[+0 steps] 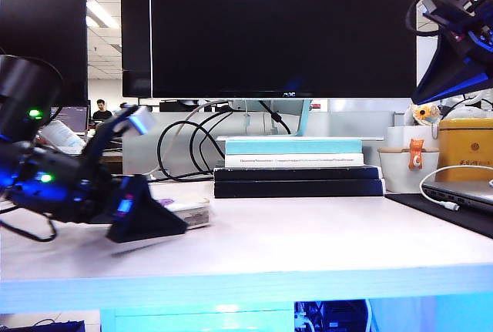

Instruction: Pick up a packet of tissues from the table with the left hand, then take a tissue from it with the right hand.

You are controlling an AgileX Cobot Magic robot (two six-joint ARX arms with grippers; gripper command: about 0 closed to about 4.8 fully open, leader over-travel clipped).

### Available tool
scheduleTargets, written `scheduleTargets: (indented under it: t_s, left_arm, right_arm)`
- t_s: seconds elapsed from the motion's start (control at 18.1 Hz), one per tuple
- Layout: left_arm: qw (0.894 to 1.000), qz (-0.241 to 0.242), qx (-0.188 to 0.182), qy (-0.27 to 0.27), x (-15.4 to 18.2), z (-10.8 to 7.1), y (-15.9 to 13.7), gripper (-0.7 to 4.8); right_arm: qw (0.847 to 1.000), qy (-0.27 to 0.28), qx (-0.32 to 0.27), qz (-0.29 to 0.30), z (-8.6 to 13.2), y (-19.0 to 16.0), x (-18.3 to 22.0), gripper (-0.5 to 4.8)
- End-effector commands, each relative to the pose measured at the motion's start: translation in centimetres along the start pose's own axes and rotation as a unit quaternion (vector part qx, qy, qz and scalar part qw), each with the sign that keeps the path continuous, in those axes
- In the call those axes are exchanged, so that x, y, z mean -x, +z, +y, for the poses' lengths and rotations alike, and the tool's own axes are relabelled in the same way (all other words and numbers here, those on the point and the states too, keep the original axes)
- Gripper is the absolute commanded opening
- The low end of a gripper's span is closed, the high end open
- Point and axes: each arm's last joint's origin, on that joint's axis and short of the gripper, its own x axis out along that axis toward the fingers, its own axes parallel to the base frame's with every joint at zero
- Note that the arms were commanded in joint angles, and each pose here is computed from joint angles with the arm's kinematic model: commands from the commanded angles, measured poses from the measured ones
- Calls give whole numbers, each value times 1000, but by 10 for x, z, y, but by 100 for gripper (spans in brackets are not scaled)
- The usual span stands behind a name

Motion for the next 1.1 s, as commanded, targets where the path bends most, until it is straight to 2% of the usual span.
scheduleTargets:
  t_s: [0.06, 0.11, 0.17, 0.22, 0.44, 0.77, 0.88, 0.94, 1.1]
  left_arm:
    - [1000, 8, -11, 12, -12, -4, 2, 479]
    - [1000, 11, -12, 12, -15, -5, 2, 419]
    - [1000, 19, -11, 12, -20, -6, 0, 287]
    - [999, 26, -8, 17, -22, -5, -2, 236]
    - [998, 51, -6, 18, -22, -4, -8, 230]
    - [999, 12, -19, -37, -18, -8, 6, 203]
    - [998, 1, -23, -54, -14, -9, 13, 135]
    - [997, -8, -29, -67, -12, -10, 18, 119]
    - [993, -41, -41, -101, -4, -13, 33, 119]
  right_arm:
    - [1000, -1, 7, -11, 1, 4, 1, -4]
    - [1000, -1, 7, -11, 1, 4, 1, -5]
    - [1000, -1, 7, -11, 1, 3, 1, -5]
    - [1000, -1, 7, -10, 1, 3, 1, -4]
    - [1000, -1, 7, -9, 0, 3, 1, -4]
    - [1000, 10, -7, -6, 1, 3, 1, -4]
    - [998, 49, -31, -4, 3, 2, 1, -4]
    - [994, 93, -52, 2, 6, 2, 1, -4]
    - [978, 190, -88, 15, 11, 2, 3, -4]
